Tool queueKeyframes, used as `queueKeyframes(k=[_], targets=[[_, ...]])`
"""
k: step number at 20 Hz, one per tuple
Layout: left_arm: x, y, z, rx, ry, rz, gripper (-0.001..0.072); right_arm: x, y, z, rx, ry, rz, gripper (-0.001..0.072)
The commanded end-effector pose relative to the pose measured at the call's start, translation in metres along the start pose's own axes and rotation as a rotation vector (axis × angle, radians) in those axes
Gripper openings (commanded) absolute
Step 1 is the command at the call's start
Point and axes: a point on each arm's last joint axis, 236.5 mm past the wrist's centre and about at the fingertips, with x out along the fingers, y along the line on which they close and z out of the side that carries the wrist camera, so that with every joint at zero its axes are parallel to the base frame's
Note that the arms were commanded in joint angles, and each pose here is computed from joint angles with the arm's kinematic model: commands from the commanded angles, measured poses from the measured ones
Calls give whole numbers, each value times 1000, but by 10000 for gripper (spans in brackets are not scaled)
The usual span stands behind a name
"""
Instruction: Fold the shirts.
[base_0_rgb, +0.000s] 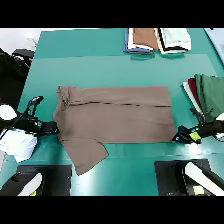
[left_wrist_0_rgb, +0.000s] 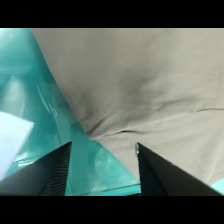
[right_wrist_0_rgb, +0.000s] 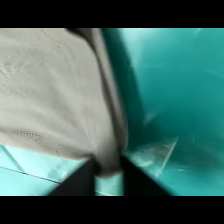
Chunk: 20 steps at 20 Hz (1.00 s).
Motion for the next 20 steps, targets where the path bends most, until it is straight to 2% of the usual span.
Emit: queueKeyframes(k=[1,4,10,17,18,19,20], targets=[[0,1,-14,0,54,4,481,-1,14,10,-115,-13,-45,19],[8,2,-37,-15,139,-3,508,-23,33,28,-206,-53,-68,18],[44,-30,-63,-129,184,-186,508,-42,55,50,-297,-128,-91,18],[67,-59,-77,-80,182,-225,494,-44,56,52,-297,-137,-91,18],[67,-60,-76,-81,178,-229,445,-44,56,52,-297,-136,-91,18],[67,-60,-74,-80,168,-228,322,-44,56,52,-298,-134,-90,18],[67,-60,-71,-81,156,-228,236,-44,56,51,-298,-132,-90,18]])
